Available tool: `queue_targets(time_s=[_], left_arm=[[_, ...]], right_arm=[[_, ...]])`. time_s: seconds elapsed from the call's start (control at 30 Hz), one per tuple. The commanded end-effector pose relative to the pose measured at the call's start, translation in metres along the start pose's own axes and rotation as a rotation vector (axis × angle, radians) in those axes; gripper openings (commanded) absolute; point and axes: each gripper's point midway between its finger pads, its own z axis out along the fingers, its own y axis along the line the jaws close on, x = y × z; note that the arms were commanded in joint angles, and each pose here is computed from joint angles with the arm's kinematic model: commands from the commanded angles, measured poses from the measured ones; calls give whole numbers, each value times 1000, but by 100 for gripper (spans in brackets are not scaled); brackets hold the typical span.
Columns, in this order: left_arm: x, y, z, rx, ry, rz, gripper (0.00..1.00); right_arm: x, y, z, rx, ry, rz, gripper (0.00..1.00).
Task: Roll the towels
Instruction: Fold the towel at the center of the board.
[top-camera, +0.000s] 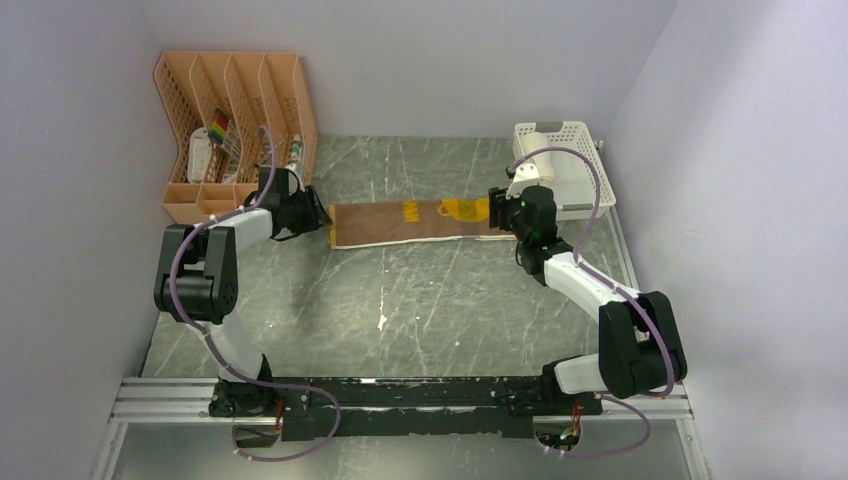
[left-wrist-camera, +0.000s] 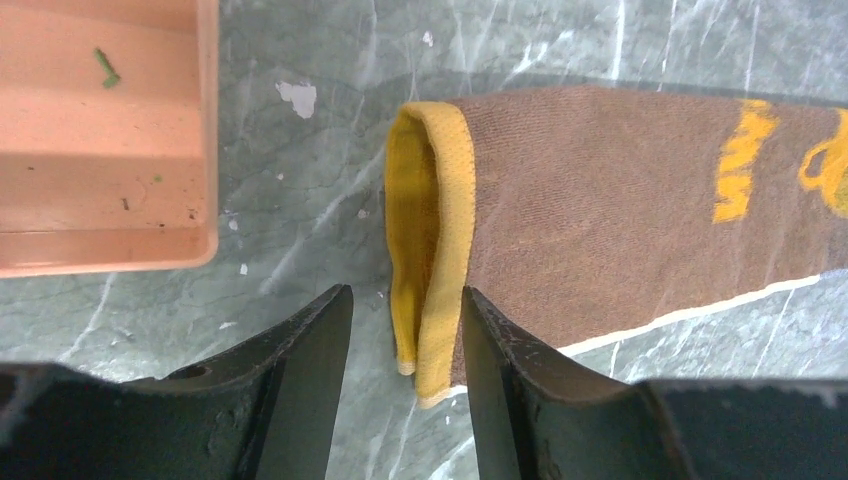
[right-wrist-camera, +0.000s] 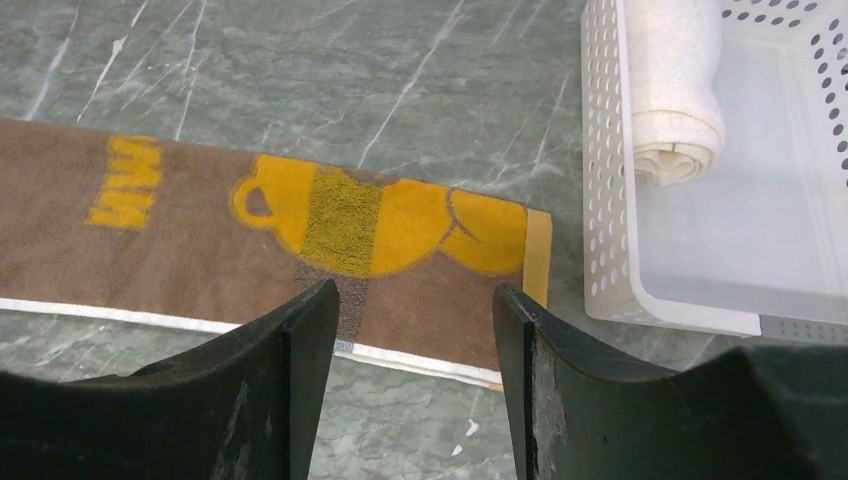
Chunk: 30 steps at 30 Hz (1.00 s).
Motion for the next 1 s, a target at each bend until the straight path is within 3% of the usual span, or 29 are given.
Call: queue_targets(time_s=[0.0, 0.37, 0.5, 0.63, 0.8, 0.97], left_arm=[[2, -4, 10, 41, 38, -3, 55], [26, -3, 22, 73, 127, -21, 51], [35, 10, 22, 10, 144, -32, 33], [39, 15, 22, -10, 149, -40, 8], [38, 15, 18, -13, 144, -43, 7], [16, 21, -16, -42, 84, -46, 7]], right_arm=[[-13, 2, 2, -8, -30, -15, 58], [-3, 3, 5, -13, -2, -25, 58], [-2, 3, 6, -15, 0, -27, 58], [-1, 3, 6, -14, 2, -27, 58], [-1, 4, 6, -15, 5, -32, 58], [-5, 4, 3, -20, -4, -32, 58]])
